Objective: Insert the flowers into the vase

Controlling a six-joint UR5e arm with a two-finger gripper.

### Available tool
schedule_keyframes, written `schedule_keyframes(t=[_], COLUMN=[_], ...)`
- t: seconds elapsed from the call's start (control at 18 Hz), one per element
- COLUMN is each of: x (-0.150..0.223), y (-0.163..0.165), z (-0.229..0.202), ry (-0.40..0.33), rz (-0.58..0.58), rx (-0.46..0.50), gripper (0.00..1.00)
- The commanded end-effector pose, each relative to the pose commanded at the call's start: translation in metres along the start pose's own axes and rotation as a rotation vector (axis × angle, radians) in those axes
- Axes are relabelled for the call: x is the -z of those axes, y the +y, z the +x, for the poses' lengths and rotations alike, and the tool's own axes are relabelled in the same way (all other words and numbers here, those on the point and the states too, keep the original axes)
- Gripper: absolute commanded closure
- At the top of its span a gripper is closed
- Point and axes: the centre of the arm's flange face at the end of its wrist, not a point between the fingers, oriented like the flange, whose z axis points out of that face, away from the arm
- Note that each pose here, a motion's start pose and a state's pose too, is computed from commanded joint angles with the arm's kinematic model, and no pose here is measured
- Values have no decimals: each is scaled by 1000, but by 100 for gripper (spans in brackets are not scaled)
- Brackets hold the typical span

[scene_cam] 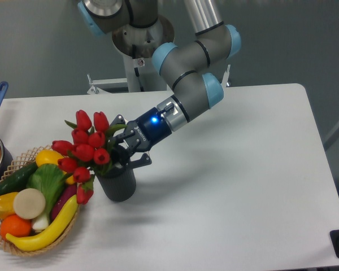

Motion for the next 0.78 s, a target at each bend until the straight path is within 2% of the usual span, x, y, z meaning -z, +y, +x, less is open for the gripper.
schedule_keyframes(t=[0.11, 0.28, 0.39, 0.56, 0.78], x=[2, 6, 8, 18, 36], y=[-3, -5, -9, -14, -31], z=[-2, -3, -3, -3, -4], ry=[-4, -11, -16, -45, -88], rz=[0, -1, -8, -117, -181], rx=[-10, -15, -26, -58, -101], gripper=[7, 1, 0, 0, 0])
